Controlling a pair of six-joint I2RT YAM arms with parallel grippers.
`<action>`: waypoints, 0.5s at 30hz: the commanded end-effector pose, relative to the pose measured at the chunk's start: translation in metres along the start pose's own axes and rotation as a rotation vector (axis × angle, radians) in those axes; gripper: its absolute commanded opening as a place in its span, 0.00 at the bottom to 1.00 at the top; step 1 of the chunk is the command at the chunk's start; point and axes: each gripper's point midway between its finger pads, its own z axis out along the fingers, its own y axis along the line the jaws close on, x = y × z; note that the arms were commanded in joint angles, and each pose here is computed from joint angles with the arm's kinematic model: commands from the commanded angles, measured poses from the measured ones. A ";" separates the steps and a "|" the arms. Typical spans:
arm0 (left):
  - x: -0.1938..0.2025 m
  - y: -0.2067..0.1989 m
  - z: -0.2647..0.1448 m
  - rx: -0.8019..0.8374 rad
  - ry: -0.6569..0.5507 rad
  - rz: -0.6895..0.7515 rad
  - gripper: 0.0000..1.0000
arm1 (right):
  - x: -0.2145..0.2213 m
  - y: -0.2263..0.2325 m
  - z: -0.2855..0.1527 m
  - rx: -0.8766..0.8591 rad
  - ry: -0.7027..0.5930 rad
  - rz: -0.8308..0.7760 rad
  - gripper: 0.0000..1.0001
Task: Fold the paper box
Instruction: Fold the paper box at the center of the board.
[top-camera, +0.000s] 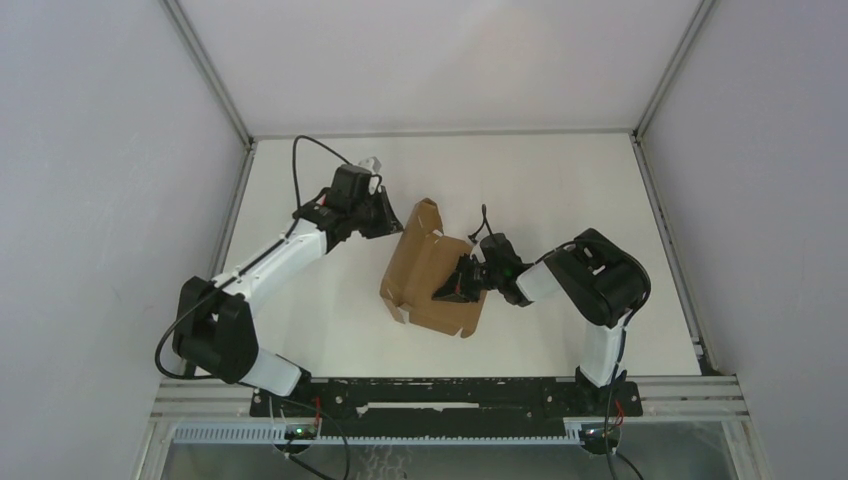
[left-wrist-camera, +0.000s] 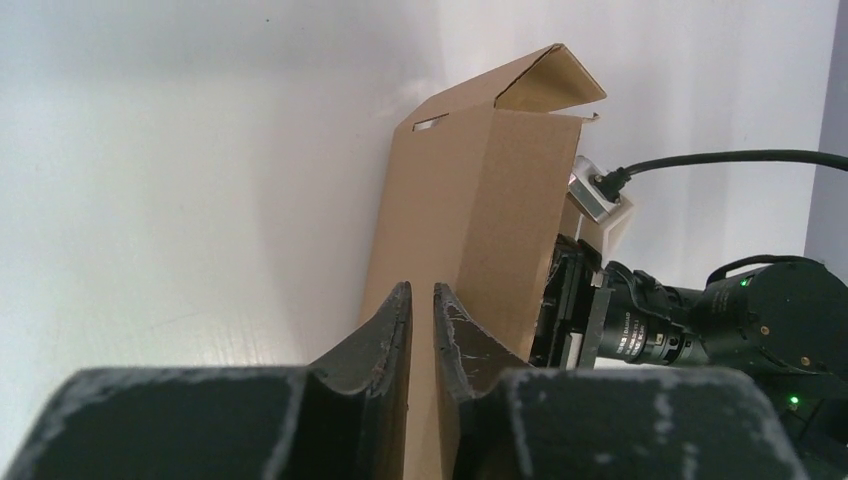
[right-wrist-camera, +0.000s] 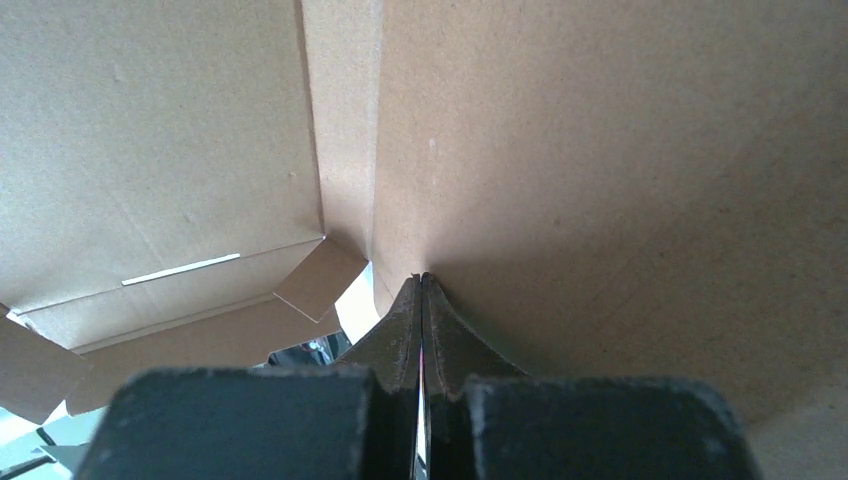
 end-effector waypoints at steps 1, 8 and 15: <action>-0.022 -0.024 -0.010 0.057 -0.065 0.021 0.19 | 0.002 -0.027 0.003 0.075 -0.014 0.020 0.00; -0.021 -0.030 -0.011 0.074 -0.067 0.028 0.21 | 0.001 -0.027 0.004 0.068 -0.012 0.020 0.00; -0.024 -0.038 -0.017 0.095 -0.081 0.032 0.29 | 0.002 -0.028 0.004 0.065 -0.007 0.022 0.00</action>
